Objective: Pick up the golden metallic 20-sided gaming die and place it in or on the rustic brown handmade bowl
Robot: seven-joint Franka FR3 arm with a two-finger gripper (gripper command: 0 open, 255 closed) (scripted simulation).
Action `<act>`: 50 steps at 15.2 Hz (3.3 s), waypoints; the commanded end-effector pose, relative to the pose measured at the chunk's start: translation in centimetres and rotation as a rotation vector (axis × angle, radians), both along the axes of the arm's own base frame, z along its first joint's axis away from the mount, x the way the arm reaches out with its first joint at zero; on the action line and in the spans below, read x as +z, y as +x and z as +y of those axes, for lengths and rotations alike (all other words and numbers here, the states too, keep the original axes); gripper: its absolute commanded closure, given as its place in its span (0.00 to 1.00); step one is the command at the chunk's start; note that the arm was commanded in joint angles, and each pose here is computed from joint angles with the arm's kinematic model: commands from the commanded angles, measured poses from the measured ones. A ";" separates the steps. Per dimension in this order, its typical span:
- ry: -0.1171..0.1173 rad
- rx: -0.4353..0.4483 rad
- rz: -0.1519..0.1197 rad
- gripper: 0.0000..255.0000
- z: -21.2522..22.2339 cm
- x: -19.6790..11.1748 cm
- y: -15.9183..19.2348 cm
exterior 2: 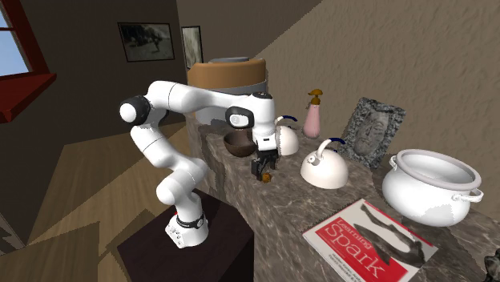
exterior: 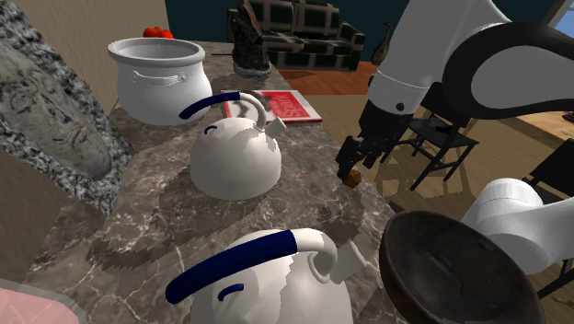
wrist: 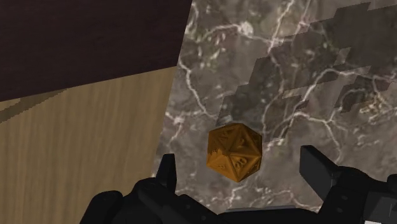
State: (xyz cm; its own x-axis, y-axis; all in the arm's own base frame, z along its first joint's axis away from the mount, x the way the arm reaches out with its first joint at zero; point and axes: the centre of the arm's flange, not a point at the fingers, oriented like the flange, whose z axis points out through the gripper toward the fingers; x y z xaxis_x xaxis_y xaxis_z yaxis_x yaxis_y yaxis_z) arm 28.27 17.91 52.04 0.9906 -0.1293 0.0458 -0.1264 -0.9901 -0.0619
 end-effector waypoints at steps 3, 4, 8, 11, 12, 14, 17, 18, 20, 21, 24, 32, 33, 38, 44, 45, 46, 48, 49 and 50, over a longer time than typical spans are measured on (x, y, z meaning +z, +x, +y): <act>0.000 0.000 0.000 0.00 0.0 0.0 0.0; 0.000 0.000 0.000 1.00 0.0 0.0 0.0; 0.000 0.000 0.000 1.00 0.0 0.0 0.0; 0.000 0.000 0.000 1.00 0.0 0.0 0.0; 0.000 0.000 0.000 1.00 0.0 0.0 0.0; 0.000 0.000 0.000 1.00 0.0 0.5 0.0; 0.000 0.000 0.000 1.00 0.0 2.1 0.0; 0.000 0.000 0.000 1.00 0.0 2.6 0.0; 0.000 0.000 0.000 1.00 0.0 3.7 0.0; 0.000 0.000 0.000 1.00 0.0 4.2 0.0; 0.000 0.000 0.000 1.00 0.0 5.8 0.0; 0.000 0.000 0.000 1.00 0.0 10.0 0.0; 0.000 0.000 0.000 1.00 0.0 10.5 0.0; 0.000 0.000 0.000 1.00 0.0 13.2 0.0; 0.000 0.000 0.000 1.00 0.0 16.4 0.0; 0.000 0.000 0.000 1.00 0.0 16.9 0.0; 0.000 0.000 0.000 1.00 0.0 17.0 0.0; 0.000 0.000 0.000 1.00 1.3 17.2 -2.3; 0.000 0.000 0.000 1.00 2.0 17.3 -3.4; 0.000 0.000 0.000 1.00 2.7 17.4 -4.5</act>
State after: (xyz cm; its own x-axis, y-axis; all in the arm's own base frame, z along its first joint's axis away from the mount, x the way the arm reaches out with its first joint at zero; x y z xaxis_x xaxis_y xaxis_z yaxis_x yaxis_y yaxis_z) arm 24.67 19.92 69.43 0.9906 -0.1285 0.0463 -0.1255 -0.9902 -0.0620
